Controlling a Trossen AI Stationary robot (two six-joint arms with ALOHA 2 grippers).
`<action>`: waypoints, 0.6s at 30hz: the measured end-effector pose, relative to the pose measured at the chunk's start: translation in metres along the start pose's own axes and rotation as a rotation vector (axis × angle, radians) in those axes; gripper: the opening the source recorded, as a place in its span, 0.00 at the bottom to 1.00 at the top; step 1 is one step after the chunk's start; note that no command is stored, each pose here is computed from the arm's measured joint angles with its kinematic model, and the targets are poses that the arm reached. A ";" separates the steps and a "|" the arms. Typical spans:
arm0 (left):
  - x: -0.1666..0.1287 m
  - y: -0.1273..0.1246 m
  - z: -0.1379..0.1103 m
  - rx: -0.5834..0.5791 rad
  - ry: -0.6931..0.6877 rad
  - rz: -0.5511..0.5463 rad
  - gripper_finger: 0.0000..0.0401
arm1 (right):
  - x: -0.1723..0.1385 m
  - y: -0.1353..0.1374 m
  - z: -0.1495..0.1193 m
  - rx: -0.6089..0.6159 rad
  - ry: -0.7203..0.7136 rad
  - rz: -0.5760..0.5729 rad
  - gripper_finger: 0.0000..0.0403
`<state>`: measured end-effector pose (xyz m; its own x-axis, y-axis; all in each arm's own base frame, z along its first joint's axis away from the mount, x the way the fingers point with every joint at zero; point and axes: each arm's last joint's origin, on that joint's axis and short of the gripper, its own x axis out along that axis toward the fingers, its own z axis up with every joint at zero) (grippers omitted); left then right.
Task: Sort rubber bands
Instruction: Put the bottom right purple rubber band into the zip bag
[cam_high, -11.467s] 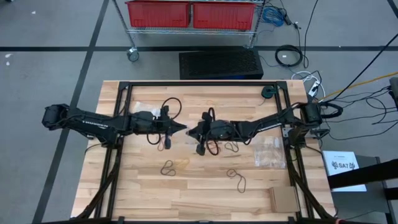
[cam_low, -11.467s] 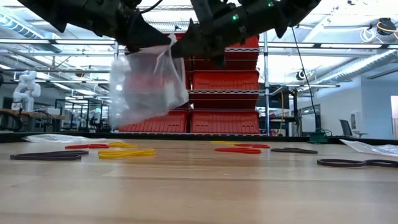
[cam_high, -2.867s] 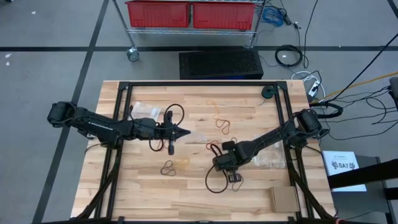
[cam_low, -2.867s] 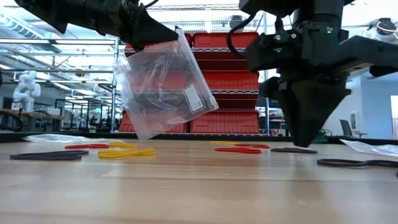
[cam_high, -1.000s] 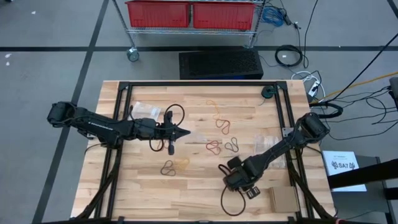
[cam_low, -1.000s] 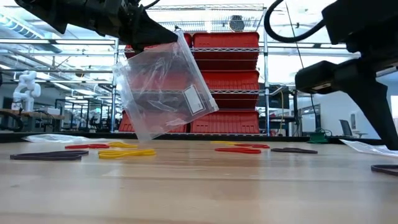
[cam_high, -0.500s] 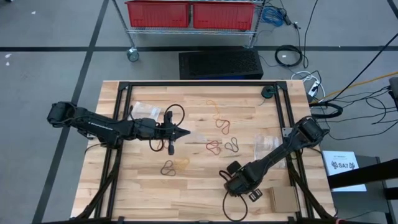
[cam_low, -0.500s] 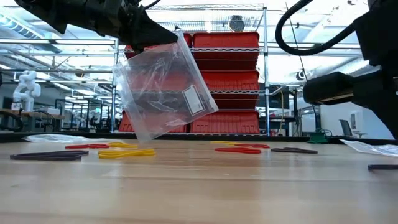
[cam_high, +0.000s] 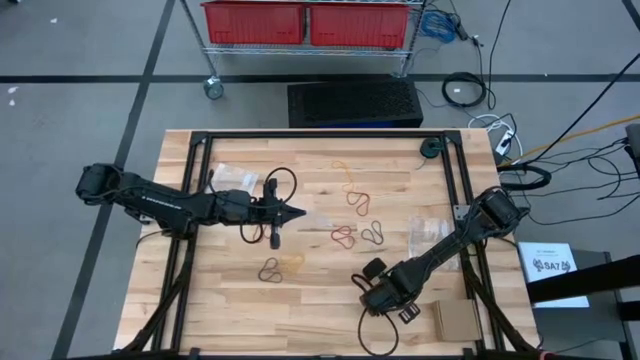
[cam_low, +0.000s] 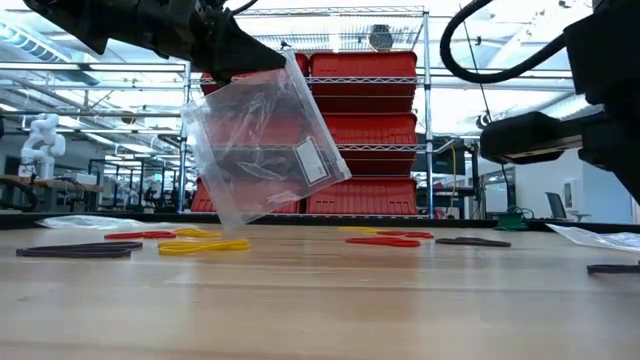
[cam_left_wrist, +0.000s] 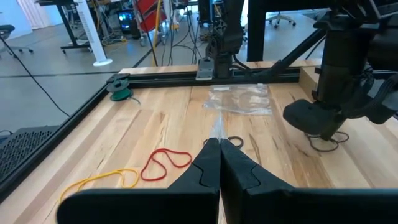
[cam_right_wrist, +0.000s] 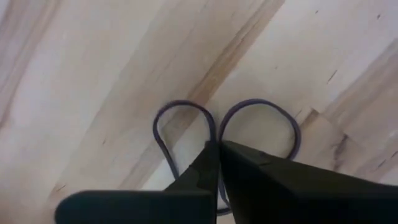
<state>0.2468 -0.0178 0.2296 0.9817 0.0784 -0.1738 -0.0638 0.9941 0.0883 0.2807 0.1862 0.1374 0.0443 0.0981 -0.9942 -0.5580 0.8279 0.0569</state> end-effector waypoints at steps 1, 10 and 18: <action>0.000 0.000 0.000 0.000 0.000 0.000 0.00 | -0.001 -0.002 0.000 0.019 -0.003 0.001 0.00; 0.000 0.000 0.000 0.000 -0.002 0.000 0.00 | -0.042 -0.049 0.014 0.152 -0.180 -0.190 0.00; 0.000 0.000 0.001 -0.001 -0.011 -0.013 0.00 | -0.112 -0.097 0.026 0.180 -0.307 -0.488 0.00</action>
<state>0.2470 -0.0184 0.2306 0.9842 0.0651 -0.1645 -0.0517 0.9951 0.0847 0.3512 0.1093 0.2456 0.5119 -0.1835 -0.8392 -0.2654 0.8953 -0.3577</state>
